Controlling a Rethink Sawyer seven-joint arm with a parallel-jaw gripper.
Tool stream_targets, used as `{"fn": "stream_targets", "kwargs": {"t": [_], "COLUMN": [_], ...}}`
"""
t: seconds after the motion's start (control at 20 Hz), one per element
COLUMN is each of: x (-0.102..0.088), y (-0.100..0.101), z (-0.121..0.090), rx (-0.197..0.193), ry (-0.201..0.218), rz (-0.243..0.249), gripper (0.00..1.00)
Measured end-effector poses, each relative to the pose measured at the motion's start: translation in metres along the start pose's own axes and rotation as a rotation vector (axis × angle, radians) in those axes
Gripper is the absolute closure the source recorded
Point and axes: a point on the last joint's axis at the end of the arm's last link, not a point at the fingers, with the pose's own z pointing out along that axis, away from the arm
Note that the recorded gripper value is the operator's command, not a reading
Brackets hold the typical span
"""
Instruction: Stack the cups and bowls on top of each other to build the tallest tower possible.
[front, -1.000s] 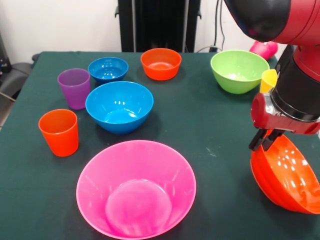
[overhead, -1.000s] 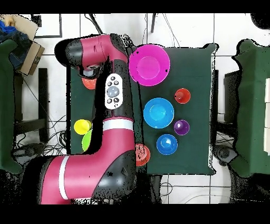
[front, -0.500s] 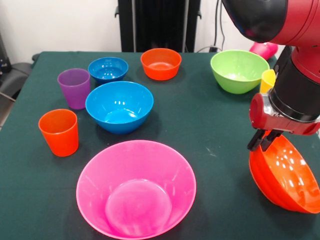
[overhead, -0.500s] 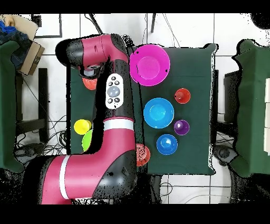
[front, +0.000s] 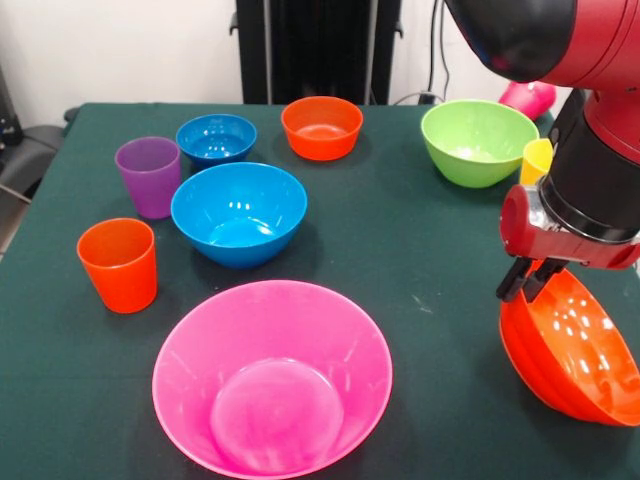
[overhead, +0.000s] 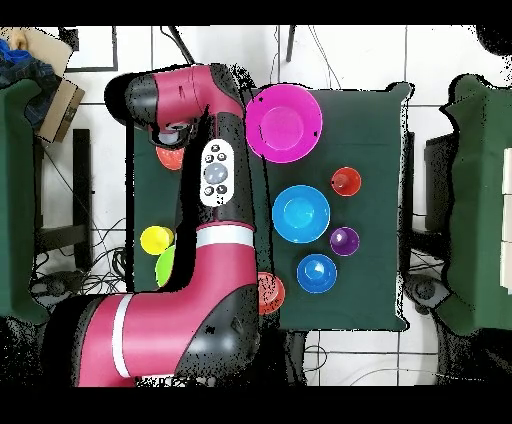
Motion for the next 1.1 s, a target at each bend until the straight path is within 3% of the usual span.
{"fn": "stream_targets", "kwargs": {"t": [1.1], "x": [0.0], "y": [-0.004], "z": [-0.02], "rx": [-0.041], "ry": [0.015], "rz": [0.025], "gripper": [1.0]}}
